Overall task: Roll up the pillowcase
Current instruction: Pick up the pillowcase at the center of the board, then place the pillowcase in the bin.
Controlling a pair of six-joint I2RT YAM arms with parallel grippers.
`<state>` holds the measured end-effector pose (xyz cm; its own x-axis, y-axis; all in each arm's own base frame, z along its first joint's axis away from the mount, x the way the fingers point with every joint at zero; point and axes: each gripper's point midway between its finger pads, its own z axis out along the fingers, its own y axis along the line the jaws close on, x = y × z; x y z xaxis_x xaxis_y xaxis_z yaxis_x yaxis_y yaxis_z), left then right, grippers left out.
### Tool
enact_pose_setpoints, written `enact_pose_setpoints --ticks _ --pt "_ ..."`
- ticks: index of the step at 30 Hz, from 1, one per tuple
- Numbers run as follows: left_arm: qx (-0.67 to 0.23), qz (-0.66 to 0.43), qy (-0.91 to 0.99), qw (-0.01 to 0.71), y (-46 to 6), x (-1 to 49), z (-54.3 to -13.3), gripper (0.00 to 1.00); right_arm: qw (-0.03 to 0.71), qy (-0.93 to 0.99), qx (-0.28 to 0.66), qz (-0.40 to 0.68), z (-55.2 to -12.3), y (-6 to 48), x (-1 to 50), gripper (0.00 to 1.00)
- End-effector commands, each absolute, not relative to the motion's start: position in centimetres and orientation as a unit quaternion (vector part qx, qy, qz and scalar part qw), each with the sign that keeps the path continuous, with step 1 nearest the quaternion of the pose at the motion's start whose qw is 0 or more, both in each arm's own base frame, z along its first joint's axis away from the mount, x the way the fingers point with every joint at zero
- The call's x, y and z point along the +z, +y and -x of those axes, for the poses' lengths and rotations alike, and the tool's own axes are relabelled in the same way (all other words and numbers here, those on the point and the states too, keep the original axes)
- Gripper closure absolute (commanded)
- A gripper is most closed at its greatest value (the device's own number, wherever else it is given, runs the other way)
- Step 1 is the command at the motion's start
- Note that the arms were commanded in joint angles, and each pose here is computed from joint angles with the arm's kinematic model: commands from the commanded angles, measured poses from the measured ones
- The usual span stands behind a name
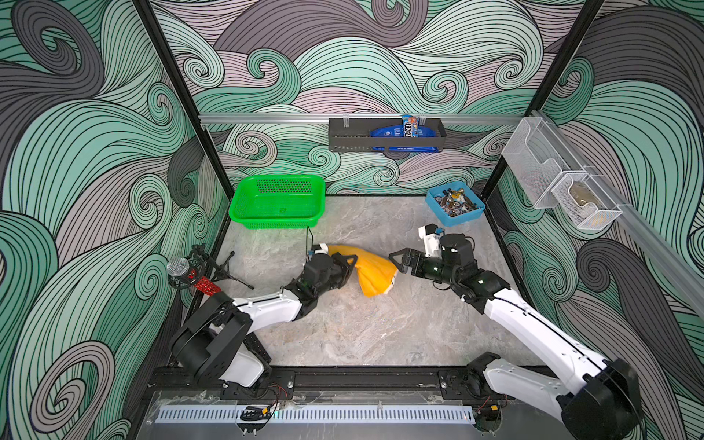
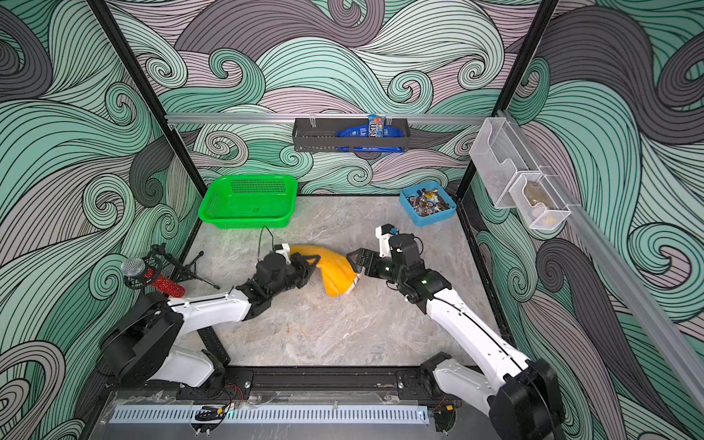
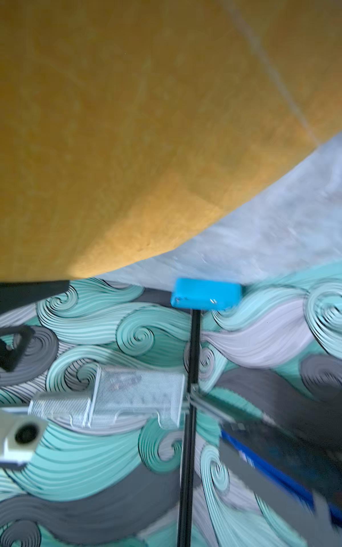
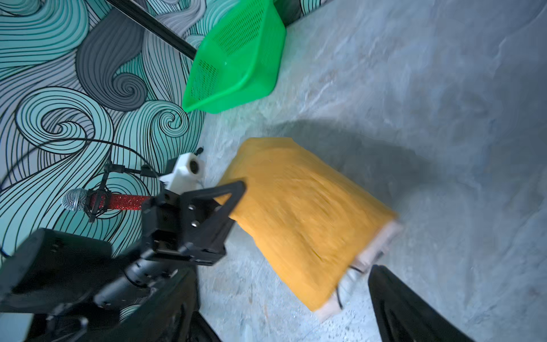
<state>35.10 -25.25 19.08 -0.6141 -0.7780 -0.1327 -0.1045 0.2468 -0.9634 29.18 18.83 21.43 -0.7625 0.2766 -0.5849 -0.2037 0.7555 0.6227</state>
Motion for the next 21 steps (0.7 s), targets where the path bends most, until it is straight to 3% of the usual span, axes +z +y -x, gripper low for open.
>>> enact_pose_setpoints --ticks 1,5,10,16,21 --pt "-0.511 0.283 0.689 0.429 -20.6 26.6 -39.0 1.0 0.362 0.881 0.303 -0.001 -29.5 16.7 21.3 0.01" --pt "-0.515 0.275 0.662 0.47 -16.4 31.1 -44.0 1.0 0.378 0.877 0.295 -0.005 -30.4 15.8 22.6 0.0" --pt "-0.489 0.262 0.661 0.506 -12.4 33.4 -51.4 1.0 0.384 0.878 0.285 -0.013 -31.4 15.3 23.1 0.0" --pt "-0.47 0.268 0.652 0.531 -6.1 33.5 -59.8 1.0 0.378 0.887 0.265 -0.025 -33.0 14.7 22.1 0.0" --pt "-0.476 0.286 0.64 0.531 -2.3 30.4 -65.3 1.0 0.379 0.892 0.245 -0.034 -35.0 13.9 21.8 0.0"
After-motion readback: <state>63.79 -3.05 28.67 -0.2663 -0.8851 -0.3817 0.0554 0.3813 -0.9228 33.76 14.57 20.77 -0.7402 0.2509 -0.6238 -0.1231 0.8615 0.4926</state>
